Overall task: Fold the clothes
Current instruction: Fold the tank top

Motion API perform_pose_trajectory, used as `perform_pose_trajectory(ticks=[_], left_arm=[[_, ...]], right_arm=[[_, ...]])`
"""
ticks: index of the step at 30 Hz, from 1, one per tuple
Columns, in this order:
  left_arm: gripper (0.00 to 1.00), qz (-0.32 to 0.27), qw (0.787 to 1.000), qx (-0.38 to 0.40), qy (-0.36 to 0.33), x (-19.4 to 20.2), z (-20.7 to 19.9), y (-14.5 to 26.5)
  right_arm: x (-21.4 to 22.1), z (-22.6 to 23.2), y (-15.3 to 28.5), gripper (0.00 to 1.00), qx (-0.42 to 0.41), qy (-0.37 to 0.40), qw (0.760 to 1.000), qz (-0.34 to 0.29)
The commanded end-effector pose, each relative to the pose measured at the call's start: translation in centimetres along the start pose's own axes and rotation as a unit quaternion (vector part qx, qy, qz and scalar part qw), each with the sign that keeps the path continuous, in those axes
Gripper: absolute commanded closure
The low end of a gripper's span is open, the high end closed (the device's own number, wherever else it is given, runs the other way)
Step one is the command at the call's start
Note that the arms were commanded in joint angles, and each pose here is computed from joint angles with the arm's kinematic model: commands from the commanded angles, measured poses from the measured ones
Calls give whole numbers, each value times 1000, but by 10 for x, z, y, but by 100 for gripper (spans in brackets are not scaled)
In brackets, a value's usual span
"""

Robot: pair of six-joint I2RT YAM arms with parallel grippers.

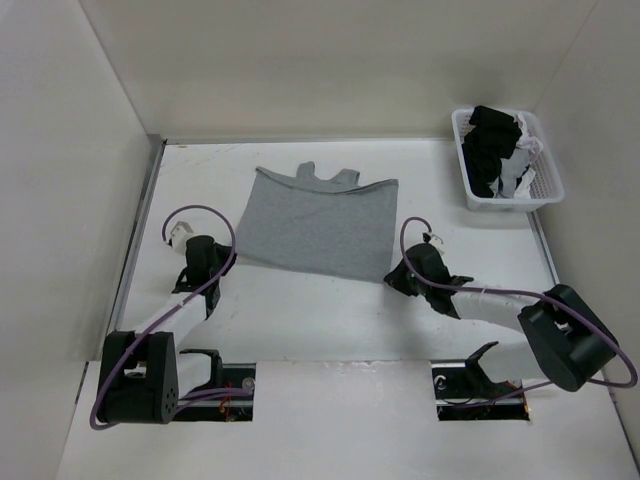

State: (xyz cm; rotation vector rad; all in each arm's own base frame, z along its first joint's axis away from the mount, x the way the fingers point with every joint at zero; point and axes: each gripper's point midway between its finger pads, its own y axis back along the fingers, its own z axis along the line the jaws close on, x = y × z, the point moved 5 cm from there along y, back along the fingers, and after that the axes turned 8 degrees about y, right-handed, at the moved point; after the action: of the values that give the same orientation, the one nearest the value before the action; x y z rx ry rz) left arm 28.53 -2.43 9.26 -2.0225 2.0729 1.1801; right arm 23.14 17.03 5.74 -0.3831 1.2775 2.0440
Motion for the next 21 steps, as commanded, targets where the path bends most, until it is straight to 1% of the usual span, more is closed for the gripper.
perform_pose_trajectory(ticks=[1, 2, 4, 6, 8, 11, 14, 17, 21], left_arm=[[100, -4, 1000, 6, -1, -2, 0, 2], [100, -5, 1000, 10, -1, -2, -2, 3], [100, -6, 1000, 25, 3, -5, -9, 7], [100, -6, 999, 50, 13, -11, -23, 18], [100, -17, 996, 85, 14, -23, -47, 40], [100, -57, 987, 151, 13, -54, -90, 94], [100, -111, 971, 213, 5, -88, -126, 159], [100, -149, 953, 264, 0, -116, -150, 219], [100, -176, 933, 313, 1, -140, -167, 278]], right_arm=[[-2, 6, -4, 86, -2, 7, 1000, 2], [-3, 9, -3, 92, -7, 8, 1000, 2], [-7, 15, 2, 99, -25, 7, 1000, -11], [-17, 22, 20, 100, -47, 6, 998, -46], [-30, 29, 49, 100, -66, 13, 994, -86], [-53, 43, 109, 100, -94, 28, 985, -141], [-77, 52, 176, 100, -117, 45, 974, -189], [-97, 60, 239, 100, -149, 51, 961, -227], [-118, 72, 308, 100, -214, 46, 943, -251]])
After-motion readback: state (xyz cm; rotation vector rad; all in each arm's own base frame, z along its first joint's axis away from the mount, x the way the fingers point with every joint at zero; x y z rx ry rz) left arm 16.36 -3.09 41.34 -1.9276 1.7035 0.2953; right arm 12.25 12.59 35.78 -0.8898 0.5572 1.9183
